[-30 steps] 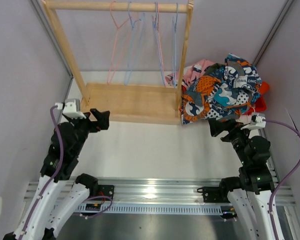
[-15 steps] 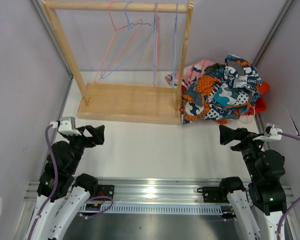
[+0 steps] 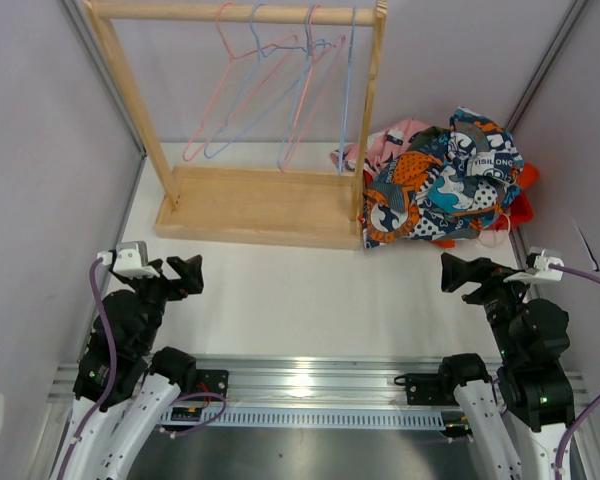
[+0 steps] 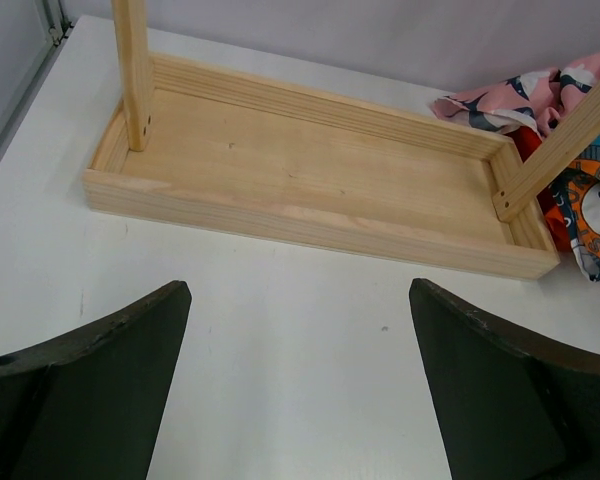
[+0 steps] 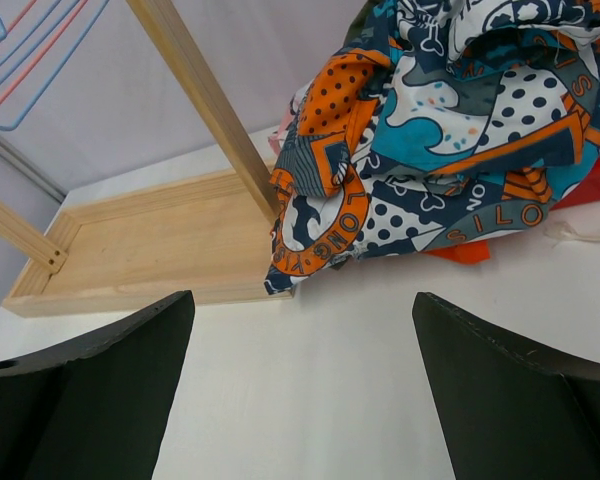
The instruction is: Remove the shorts from the hanger
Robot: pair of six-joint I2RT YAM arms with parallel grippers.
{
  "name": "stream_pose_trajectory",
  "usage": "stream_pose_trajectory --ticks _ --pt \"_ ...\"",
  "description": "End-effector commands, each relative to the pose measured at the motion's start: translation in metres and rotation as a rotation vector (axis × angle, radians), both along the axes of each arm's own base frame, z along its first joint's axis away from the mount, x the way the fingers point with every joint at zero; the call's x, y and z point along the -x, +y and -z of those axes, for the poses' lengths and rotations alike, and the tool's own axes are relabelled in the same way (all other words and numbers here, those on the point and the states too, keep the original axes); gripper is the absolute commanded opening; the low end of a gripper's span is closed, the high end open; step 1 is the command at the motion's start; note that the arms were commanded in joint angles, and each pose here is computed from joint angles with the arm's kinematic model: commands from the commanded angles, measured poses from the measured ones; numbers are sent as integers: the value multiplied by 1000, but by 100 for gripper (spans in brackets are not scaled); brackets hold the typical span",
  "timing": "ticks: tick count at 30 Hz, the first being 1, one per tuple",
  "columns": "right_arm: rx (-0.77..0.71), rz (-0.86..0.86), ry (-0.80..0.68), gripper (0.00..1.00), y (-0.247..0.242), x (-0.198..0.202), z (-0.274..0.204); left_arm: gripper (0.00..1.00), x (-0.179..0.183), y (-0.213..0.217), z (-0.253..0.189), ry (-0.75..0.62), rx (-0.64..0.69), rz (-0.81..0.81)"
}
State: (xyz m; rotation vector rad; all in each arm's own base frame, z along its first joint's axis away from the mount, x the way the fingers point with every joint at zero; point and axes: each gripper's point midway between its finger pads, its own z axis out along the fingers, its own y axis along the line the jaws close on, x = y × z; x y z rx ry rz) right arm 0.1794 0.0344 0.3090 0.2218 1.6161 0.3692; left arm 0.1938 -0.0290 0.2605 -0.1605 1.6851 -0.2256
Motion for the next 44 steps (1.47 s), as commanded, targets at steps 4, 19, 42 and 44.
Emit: stream_pose_trajectory --ticks 4,19,42,44 --pt "18 -22 -36 99 2 2 -7 97 -2 0 -1 -10 -19 0" --pt "15 -28 -45 100 3 4 -8 97 -2 1 -2 -10 -16 -2" --pt "8 -35 -71 99 4 7 -13 96 -7 1 5 34 -28 -19" --pt "10 -40 -68 100 5 7 -12 96 -9 0 8 47 -33 -16"
